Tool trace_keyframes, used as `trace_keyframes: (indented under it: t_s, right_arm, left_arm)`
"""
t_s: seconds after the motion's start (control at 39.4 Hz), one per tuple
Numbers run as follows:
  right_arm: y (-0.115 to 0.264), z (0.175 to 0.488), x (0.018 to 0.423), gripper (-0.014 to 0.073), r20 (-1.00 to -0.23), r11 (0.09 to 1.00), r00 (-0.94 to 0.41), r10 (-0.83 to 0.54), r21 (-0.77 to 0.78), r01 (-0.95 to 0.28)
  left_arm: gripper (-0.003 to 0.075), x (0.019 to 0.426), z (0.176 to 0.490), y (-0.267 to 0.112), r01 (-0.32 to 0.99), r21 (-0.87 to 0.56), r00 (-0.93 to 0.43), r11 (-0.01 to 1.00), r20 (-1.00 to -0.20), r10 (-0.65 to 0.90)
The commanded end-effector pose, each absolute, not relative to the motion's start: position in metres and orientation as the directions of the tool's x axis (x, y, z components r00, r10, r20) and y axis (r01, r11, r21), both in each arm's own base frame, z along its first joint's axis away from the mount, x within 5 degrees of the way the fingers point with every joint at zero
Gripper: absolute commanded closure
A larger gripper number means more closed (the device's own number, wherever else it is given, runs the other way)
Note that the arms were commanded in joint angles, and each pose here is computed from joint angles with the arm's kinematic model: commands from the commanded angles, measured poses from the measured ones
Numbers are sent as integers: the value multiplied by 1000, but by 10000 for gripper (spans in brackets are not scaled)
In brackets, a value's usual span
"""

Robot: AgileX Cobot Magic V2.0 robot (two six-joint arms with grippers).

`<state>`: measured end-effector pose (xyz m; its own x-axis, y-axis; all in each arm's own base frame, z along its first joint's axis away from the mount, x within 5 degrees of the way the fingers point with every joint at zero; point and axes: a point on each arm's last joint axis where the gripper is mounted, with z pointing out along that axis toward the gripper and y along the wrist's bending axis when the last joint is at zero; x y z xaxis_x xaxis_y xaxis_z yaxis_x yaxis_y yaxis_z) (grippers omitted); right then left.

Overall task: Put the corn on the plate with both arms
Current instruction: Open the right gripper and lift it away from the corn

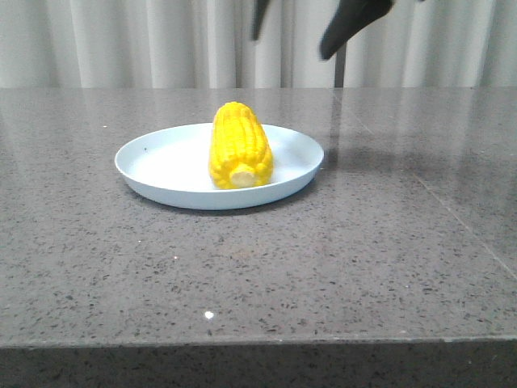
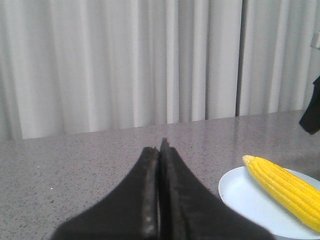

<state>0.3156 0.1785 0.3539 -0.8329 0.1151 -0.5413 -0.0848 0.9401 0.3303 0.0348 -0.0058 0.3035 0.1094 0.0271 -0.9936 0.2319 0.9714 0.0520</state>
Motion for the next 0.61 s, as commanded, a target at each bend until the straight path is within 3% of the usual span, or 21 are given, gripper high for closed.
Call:
trace_keyframes:
  t_s: [0.0, 0.18, 0.28, 0.41, 0.58]
  right_arm:
    - [155, 387, 308, 275, -610, 935, -785, 110, 332, -127]
    - [120, 388, 309, 552, -586, 948, -796, 153, 315, -49]
    - [97, 386, 306, 641, -587, 958, -793, 165, 287, -13]
    - [68, 379, 296, 717, -588, 972, -794, 153, 236, 12]
    - [43, 369, 263, 711, -642, 981, -755, 132, 194, 7]
  left_arm:
    - [741, 33, 318, -6, 237, 53, 197, 970, -980, 5]
    - [741, 33, 318, -6, 237, 53, 197, 970, -980, 5]
    - [741, 33, 318, -6, 237, 53, 197, 970, -980, 5]
    - [741, 33, 318, -6, 237, 53, 197, 970, -980, 5]
    - [741, 33, 318, -6, 237, 53, 197, 970, -980, 5]
